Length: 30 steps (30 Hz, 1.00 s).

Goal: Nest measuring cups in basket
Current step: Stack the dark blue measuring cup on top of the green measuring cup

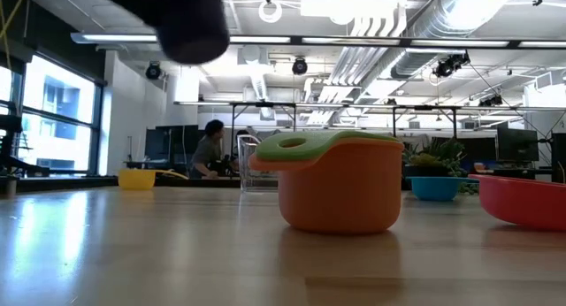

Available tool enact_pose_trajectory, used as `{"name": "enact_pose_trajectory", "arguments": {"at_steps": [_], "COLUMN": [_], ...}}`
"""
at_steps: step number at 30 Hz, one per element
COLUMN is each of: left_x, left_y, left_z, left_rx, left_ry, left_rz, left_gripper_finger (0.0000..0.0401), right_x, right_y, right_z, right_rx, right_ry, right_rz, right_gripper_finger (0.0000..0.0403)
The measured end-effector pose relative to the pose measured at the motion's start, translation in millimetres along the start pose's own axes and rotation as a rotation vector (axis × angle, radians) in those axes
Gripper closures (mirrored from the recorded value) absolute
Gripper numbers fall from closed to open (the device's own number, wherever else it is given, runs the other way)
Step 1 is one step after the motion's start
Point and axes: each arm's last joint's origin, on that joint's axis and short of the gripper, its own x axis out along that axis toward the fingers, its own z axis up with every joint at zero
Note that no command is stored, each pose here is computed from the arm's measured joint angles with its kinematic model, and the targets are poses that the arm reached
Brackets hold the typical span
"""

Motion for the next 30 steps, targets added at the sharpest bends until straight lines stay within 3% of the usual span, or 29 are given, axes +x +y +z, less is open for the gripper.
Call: {"name": "enact_pose_trajectory", "arguments": {"at_steps": [8, 14, 23, 30], "left_x": [-9, 16, 74, 105], "left_y": [7, 5, -4, -12], "left_z": [8, 10, 10, 5], "left_rx": [0.185, 0.289, 0.311, 0.257], "left_ry": [-0.03, 0.028, 0.158, 0.232], "left_rz": [0.03, -0.017, -0.131, -0.202], "left_gripper_finger": [0.0393, 0.0393, 0.0393, 0.0393], "right_x": [7, 25, 34, 35], "right_y": [4, 2, 0, 0], "right_z": [-10, -16, -18, -18], "right_rx": [0.021, 0.056, 0.071, 0.073], "right_ry": [0.027, 0.014, -0.003, 0.0], "right_rz": [-0.014, -0.092, -0.132, -0.127], "right_gripper_finger": [0.0268, 0.0268, 0.0268, 0.0268]}}
